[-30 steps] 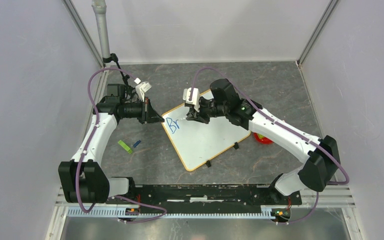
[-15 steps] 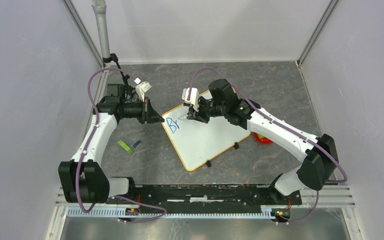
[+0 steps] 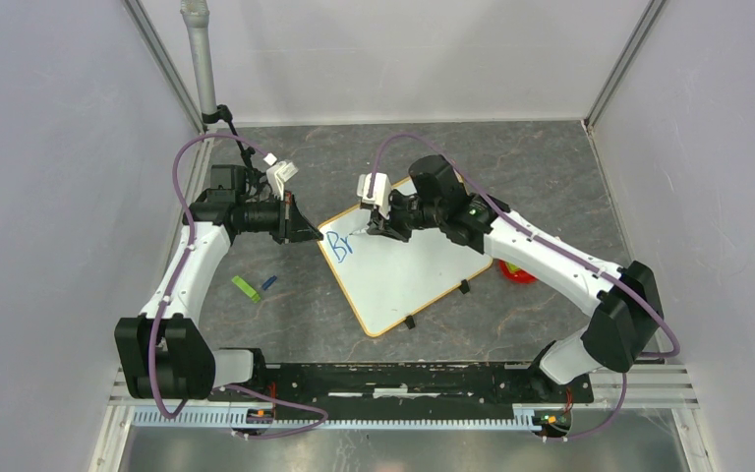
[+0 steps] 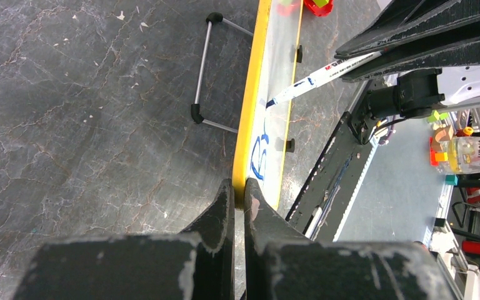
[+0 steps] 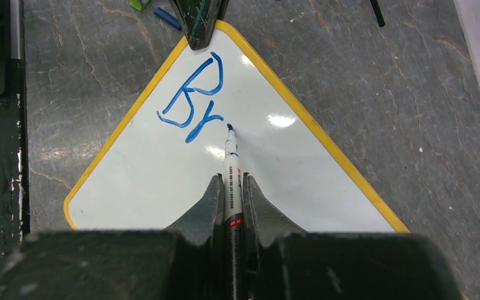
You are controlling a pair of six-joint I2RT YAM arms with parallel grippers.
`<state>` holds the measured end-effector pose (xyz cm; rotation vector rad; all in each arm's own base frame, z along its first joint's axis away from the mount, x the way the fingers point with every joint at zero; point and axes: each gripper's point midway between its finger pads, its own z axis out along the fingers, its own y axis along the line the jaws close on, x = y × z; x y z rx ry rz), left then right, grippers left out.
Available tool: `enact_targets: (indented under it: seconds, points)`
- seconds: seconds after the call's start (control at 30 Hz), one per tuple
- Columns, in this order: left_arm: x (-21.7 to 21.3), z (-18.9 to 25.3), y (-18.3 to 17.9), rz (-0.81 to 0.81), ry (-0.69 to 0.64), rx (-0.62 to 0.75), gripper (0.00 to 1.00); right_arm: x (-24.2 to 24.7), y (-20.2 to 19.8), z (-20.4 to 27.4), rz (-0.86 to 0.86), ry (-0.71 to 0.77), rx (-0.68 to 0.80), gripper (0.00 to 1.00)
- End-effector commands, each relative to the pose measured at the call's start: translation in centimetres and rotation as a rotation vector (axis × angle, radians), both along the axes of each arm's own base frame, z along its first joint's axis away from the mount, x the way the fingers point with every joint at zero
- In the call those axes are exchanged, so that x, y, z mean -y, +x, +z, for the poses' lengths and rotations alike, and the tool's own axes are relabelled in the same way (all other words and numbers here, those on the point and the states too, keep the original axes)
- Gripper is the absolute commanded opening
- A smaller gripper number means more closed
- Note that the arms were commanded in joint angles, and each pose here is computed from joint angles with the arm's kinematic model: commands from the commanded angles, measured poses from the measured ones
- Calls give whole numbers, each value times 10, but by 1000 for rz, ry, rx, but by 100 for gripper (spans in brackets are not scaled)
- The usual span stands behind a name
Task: Write a sentence on the whiteboard
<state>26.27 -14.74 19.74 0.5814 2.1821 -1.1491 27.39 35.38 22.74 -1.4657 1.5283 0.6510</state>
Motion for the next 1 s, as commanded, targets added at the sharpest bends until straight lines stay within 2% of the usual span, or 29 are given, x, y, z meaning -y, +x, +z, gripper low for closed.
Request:
enact_targets:
  seconds: [0.0, 0.33, 0.67, 0.97]
  points:
    - [1, 3, 2, -9, 2, 38, 2, 12, 17, 10, -52, 0, 57, 0]
    - [1, 3, 4, -9, 1, 38, 3, 9, 6, 2, -15, 4, 16, 0]
    - [1, 2, 4, -8, 2, 37, 2, 16, -15, -26, 16, -34, -40, 0]
    - [1, 3, 3, -6, 3, 38, 3, 19, -11, -20, -1, -41, -9, 0]
